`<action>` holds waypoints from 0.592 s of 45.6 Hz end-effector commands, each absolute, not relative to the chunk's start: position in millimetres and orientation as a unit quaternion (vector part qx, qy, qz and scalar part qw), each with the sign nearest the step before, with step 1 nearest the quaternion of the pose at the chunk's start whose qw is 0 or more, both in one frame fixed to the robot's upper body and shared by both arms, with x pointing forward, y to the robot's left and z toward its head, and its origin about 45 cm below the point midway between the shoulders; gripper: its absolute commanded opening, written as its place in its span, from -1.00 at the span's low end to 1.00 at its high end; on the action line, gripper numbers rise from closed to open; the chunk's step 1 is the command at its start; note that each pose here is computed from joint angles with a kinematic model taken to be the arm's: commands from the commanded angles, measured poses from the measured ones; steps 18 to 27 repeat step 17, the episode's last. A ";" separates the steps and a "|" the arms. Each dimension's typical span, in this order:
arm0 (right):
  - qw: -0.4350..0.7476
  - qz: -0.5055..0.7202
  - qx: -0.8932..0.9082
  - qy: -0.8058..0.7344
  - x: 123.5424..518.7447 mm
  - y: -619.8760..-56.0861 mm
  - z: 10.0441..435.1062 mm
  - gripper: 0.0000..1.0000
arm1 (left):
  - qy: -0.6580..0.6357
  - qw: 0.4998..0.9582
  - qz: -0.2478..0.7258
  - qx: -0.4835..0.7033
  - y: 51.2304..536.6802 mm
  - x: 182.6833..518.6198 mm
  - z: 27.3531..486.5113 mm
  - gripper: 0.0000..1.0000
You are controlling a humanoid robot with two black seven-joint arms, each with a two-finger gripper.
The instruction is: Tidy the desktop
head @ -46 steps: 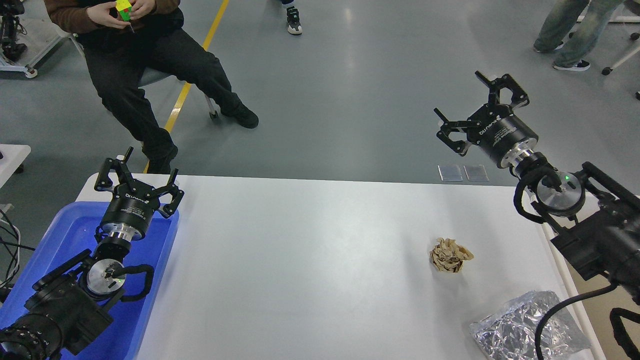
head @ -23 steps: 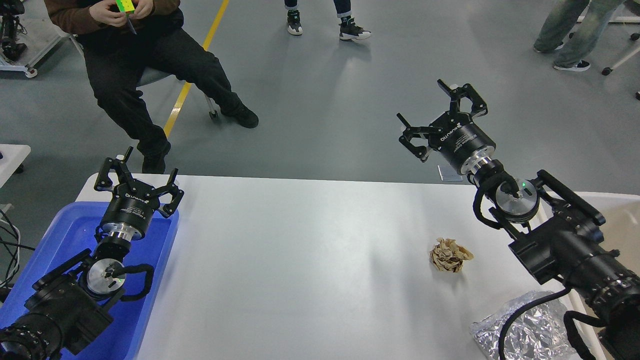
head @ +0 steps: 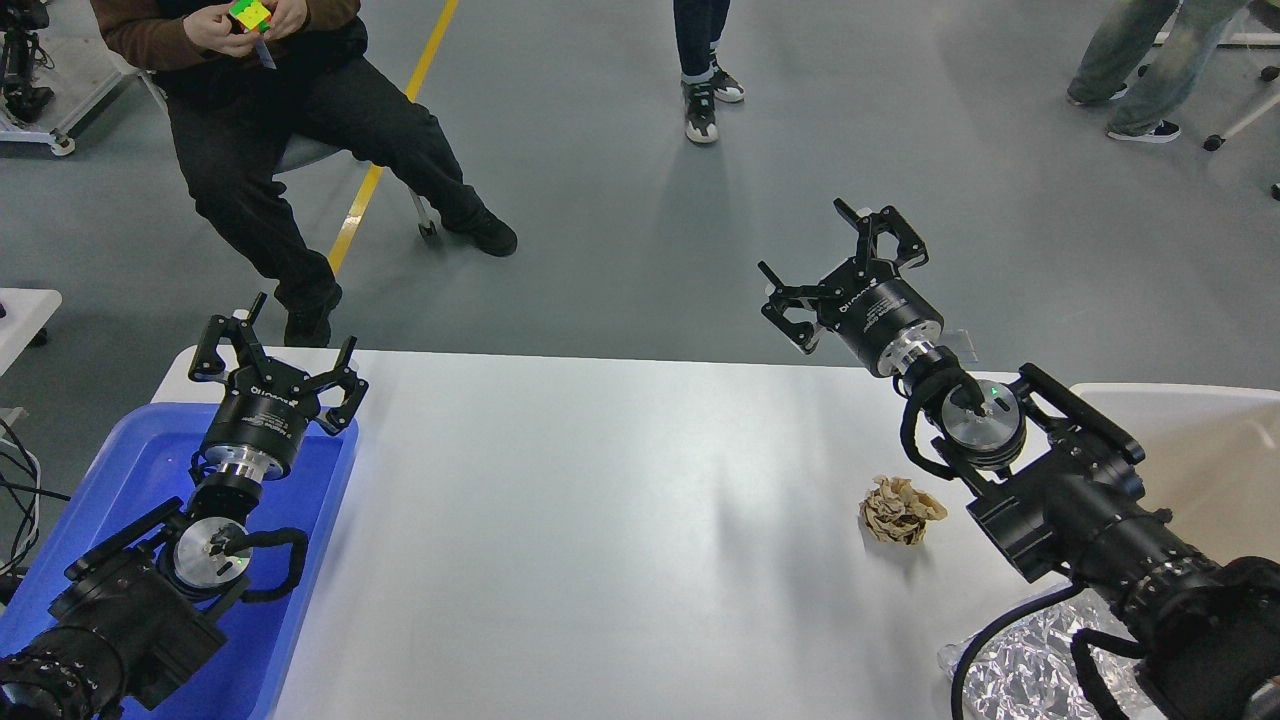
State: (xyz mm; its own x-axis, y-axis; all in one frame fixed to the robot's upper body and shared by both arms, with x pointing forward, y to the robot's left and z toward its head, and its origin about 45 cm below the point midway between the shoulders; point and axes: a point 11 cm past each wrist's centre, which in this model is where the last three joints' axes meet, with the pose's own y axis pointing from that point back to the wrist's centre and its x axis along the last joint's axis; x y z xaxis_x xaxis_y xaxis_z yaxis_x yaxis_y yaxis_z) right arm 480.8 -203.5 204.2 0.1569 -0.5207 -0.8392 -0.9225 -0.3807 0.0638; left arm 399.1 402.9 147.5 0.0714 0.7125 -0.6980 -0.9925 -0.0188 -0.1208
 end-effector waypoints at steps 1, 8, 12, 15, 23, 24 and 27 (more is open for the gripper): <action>0.246 0.423 -0.716 0.498 479.3 -194.2 199.0 1.00 | 0.226 0.663 0.643 -0.310 402.9 399.3 147.7 1.00; 0.240 0.431 -0.700 0.516 477.2 -199.2 182.6 1.00 | 0.226 0.662 0.643 -0.310 403.2 398.7 147.1 1.00; 0.235 0.438 -0.691 0.525 474.7 -202.2 171.4 1.00 | 0.226 0.663 0.643 -0.310 402.9 399.3 147.7 1.00; 0.232 0.442 -0.686 0.529 471.6 -203.7 164.2 1.00 | 0.226 0.663 0.643 -0.310 402.9 399.3 147.7 1.00; 0.232 0.443 -0.685 0.529 470.9 -204.2 163.0 1.00 | 0.226 0.663 0.643 -0.310 403.0 398.7 147.1 1.00; 0.232 0.443 -0.685 0.529 470.9 -204.2 163.0 1.00 | 0.226 0.663 0.643 -0.310 403.0 398.7 147.1 1.00; 0.232 0.443 -0.685 0.529 470.9 -204.2 163.0 1.00 | 0.226 0.663 0.643 -0.310 403.0 398.7 147.1 1.00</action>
